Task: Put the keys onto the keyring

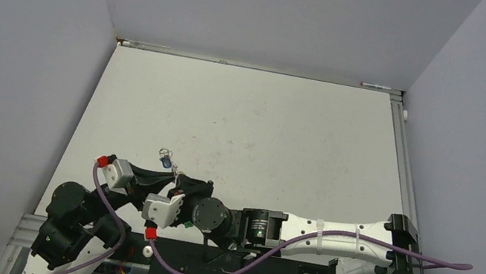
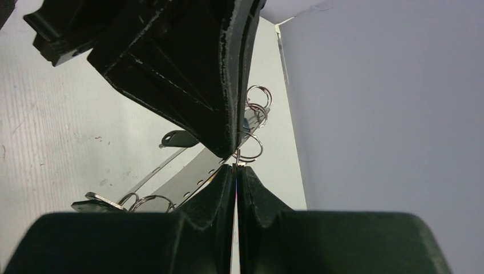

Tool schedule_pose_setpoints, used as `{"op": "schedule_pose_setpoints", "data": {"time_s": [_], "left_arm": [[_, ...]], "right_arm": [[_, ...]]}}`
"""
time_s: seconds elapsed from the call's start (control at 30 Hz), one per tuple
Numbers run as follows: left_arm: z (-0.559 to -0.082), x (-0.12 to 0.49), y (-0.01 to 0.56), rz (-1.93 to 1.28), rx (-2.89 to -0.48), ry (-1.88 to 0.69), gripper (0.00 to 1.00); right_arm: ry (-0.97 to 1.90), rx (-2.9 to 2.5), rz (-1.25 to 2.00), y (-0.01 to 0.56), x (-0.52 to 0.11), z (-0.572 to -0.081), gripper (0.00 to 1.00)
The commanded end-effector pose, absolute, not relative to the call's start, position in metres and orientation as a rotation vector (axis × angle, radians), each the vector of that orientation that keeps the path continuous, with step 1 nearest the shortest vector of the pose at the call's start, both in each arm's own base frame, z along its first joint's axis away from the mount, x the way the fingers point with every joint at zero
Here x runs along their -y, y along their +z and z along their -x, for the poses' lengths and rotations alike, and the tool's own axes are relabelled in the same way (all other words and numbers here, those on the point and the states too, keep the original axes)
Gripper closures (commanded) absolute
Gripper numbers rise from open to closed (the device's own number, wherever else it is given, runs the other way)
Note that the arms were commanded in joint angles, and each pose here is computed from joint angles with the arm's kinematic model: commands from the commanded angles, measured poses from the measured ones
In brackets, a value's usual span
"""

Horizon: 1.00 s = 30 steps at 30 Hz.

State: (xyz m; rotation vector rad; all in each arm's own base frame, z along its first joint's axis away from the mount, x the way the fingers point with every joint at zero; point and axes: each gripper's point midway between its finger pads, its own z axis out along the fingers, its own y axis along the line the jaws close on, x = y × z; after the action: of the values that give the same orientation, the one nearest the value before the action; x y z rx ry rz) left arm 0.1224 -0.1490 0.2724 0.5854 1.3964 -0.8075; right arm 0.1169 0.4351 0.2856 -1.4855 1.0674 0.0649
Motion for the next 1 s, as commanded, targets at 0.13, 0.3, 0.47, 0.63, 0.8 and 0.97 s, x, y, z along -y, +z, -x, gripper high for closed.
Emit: {"op": "schedule_pose_setpoints", "data": {"time_s": [0.13,0.3,0.47,0.63,0.8,0.97], "left_arm": [[-0.117,0.146,0.301,-0.580,-1.287,-0.801,1.00],[-0.116,0.146,0.302,-0.580,-1.285,-0.801,1.00],[-0.116,0.146,0.302,-0.581,-1.284,-0.799,1.00],[-0.116,0.146,0.302,-0.582,-1.280,-0.798,1.00],[-0.116,0.146,0.302,-0.580,-1.281,-0.798,1.00],[-0.115,0.145,0.304,-0.576,-1.269,-0.798,1.00]], "right_arm": [[0.068,-1.062,1.463,0.299,-0.441,-0.114,0.95],[0.061,-1.077,1.451,0.297,-0.440,-0.116,0.95],[0.083,-1.095,1.423,0.301,-0.437,-0.116,0.83],[0.104,-1.101,1.414,0.304,-0.432,-0.114,0.65],[0.158,-1.091,1.388,0.316,-0.424,-0.110,0.63],[0.260,-1.069,1.348,0.334,-0.415,-0.102,0.61]]}}
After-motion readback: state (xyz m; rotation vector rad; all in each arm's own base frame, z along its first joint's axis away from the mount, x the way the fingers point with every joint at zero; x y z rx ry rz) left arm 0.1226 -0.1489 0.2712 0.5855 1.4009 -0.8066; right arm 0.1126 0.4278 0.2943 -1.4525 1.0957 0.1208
